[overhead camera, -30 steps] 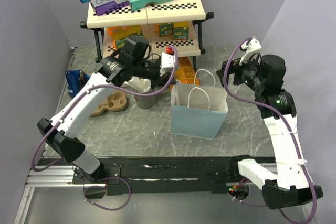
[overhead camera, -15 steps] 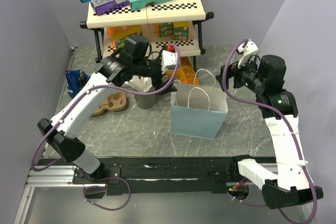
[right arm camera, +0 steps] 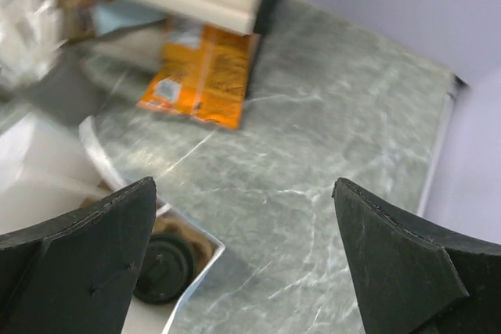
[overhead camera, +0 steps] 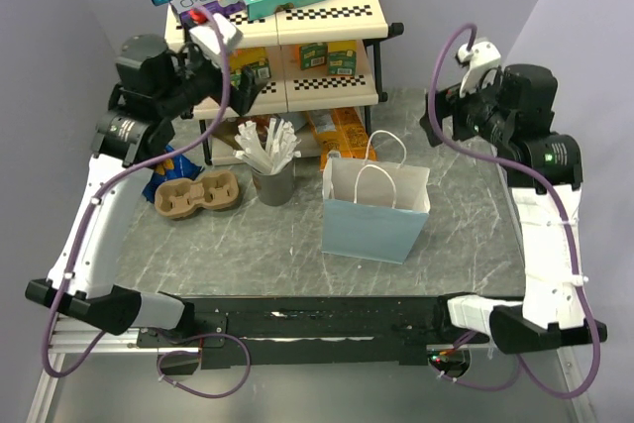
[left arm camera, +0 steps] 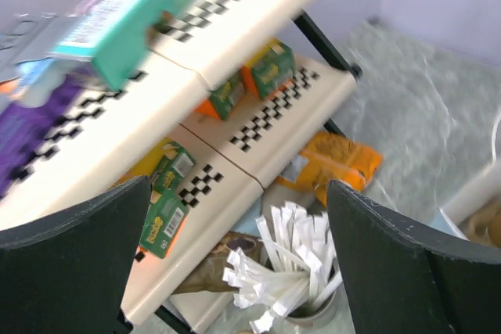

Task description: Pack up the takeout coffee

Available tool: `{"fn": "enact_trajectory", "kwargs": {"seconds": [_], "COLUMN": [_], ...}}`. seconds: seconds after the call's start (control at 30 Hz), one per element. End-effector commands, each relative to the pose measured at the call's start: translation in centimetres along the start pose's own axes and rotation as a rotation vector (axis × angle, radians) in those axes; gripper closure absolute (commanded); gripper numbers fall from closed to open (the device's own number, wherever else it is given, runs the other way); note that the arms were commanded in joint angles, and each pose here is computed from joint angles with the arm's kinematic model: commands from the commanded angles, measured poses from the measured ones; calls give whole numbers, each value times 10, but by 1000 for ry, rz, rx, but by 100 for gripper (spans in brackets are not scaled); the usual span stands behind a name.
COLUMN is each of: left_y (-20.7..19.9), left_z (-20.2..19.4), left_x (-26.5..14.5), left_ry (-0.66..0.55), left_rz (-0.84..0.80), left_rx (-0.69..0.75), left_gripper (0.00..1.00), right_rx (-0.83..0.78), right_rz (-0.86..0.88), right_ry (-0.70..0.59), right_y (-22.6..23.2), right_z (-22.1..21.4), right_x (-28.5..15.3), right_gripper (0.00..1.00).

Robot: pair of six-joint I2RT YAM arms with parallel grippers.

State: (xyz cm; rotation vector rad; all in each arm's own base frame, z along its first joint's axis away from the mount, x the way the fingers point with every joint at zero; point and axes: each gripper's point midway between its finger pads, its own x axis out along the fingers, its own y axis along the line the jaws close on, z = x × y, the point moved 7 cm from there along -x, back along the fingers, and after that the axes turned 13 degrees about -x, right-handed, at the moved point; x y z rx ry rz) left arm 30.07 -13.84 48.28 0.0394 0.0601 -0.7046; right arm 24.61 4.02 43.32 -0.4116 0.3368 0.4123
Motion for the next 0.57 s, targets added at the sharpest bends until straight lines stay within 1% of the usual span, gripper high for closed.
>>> {"fn": "enact_trajectory", "kwargs": {"seconds": [0.0,0.03,0.07,0.1,0.17,0.2,0.37,0.53], "left_y": [13,17,25,28,37,38,47,47], "left_z": [30,28,26,23,23,23,23,20], "left_x": [-19,-19,-19,-18,-18,-17,-18,-20], "left_ry": [-148,-147,-150,-149,-168,-173,-181,-176], "left_rz": [110,128,160,171,200,211,240,225], "left_rx": [-110,-125,-141,-173,-188,-225,-218,-216], "left_gripper": [1,1,1,1,1,1,1,1], "right_rx": [164,168,167,166,158,156,154,149], "right_rz": [-224,-231,-231,-222,-189,-173,-125,-135], "right_ry": [42,40,11,3,-25,-28,-31,-38], "right_y": [-23,-25,-25,-24,-20,-18,-13,-17], "right_z": [16,17,21,21,24,24,23,28], "right_x": [-9,-8,-10,-9,-9,-9,-6,-3], "right_gripper": [0,0,0,0,0,0,0,0]}}
